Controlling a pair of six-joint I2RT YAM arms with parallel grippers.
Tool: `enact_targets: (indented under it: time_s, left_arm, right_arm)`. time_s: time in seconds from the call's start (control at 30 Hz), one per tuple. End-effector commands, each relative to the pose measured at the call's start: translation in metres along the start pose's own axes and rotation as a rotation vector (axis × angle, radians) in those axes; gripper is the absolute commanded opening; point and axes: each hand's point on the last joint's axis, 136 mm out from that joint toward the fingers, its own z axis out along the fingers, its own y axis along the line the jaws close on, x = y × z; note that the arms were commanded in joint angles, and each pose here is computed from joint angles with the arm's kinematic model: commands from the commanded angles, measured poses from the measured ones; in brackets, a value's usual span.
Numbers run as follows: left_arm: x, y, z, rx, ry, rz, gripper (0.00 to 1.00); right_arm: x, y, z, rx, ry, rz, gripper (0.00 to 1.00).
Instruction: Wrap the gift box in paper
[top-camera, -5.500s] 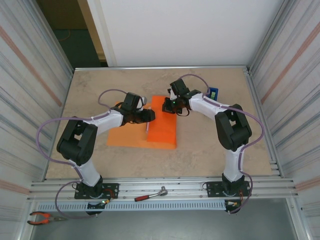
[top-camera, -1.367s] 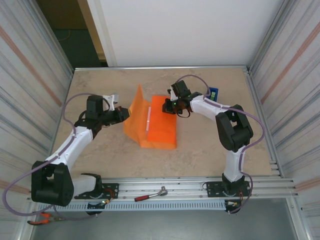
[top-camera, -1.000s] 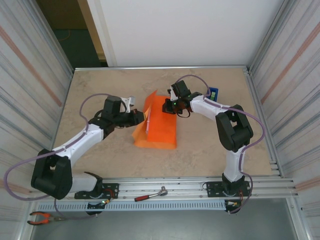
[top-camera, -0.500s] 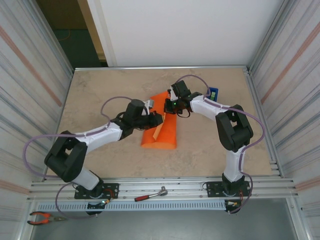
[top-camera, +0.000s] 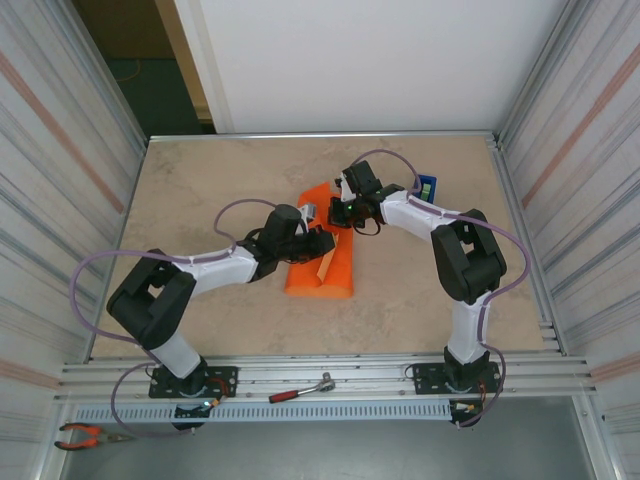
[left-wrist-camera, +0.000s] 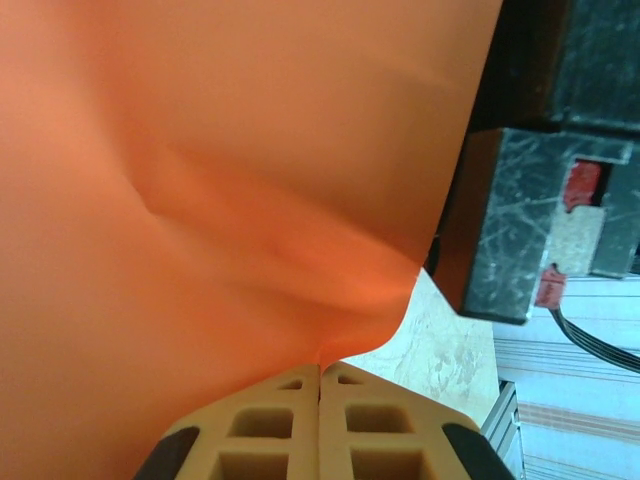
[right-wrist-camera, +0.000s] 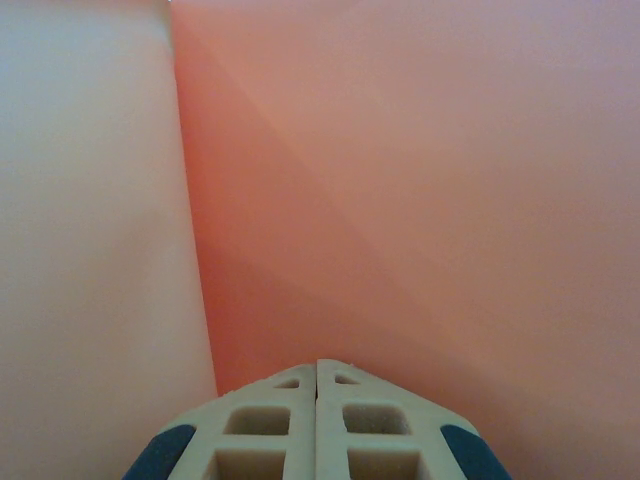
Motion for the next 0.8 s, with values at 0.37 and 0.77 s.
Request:
enact_targets:
  time_s: [0.37,0.77]
  left_arm:
    - [0.020,0.000,0.023,0.054,0.032,0.009,0.00]
    - [0.035,0.035,0.024,-0.048,0.045,-0.049,0.00]
  right_arm:
    - [0.060,-0.046,0.030,0.139,0.168,0.058,0.00]
    - [0.045,-0.040,0.024,0.118,0.155,0.066,0.00]
